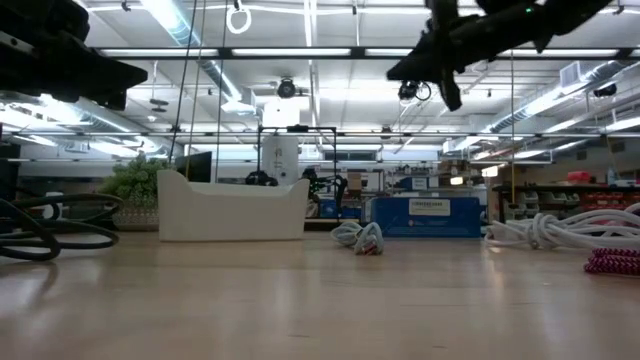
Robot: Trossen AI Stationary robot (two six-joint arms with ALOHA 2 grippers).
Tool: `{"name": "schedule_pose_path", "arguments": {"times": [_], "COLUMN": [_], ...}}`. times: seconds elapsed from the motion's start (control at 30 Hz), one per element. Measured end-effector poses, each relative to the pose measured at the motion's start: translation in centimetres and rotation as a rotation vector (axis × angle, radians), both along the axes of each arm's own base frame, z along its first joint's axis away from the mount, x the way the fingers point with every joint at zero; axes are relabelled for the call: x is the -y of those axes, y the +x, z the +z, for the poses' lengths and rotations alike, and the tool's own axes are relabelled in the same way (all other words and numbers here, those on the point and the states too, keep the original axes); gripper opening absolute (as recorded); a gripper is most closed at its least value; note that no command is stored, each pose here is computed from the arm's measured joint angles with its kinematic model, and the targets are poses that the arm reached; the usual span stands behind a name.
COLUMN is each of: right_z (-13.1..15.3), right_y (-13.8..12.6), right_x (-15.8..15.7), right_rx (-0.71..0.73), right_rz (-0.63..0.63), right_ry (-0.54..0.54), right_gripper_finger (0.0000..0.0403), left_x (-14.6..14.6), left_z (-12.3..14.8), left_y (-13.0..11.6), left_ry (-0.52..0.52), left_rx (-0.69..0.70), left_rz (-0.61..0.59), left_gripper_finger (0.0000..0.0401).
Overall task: Pick and place USB-C Cables
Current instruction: Put the blue charger cable into the white bin
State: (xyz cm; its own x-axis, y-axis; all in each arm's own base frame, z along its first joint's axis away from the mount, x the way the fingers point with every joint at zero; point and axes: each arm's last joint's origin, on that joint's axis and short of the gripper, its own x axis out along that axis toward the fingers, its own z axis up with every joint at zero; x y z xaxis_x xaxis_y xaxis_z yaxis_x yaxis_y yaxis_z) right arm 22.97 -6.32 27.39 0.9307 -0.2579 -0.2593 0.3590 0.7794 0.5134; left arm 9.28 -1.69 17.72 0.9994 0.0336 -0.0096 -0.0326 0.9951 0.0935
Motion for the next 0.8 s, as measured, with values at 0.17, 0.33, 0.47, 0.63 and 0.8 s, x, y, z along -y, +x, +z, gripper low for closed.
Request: {"name": "schedule_pose_path", "arguments": {"times": [0.17,0.33,0.47,0.63,0.8], "right_z": [-1.0,-2.4,-3.4,-4.1,-5.6], "right_y": [3.3,6.5,8.4,10.1,10.9], "right_x": [-0.3,-0.6,-0.8,-1.3,-1.8], "right_rx": [-0.122,-0.258,-0.389,-0.566,-0.720], "right_rz": [0.109,0.213,0.252,0.284,0.277], "right_ry": [0.012,0.040,0.071,0.129,0.198], "right_gripper_finger": [0.0007,0.0010,0.0036,0.0092,0.0152], "left_x": [0.0,0.0,0.0,0.0,0.0], "left_z": [0.0,0.0,0.0,0.0,0.0], "left_y": [0.0,0.0,0.0,0.0,0.0], "left_ry": [0.000,0.000,0.000,0.000,0.000], "left_rx": [0.000,0.000,0.000,0.000,0.000], "left_rz": [0.000,0.000,0.000,0.000,0.000], "left_gripper_finger": [0.0020,0.0020,0.0020,0.0020,0.0020]}}
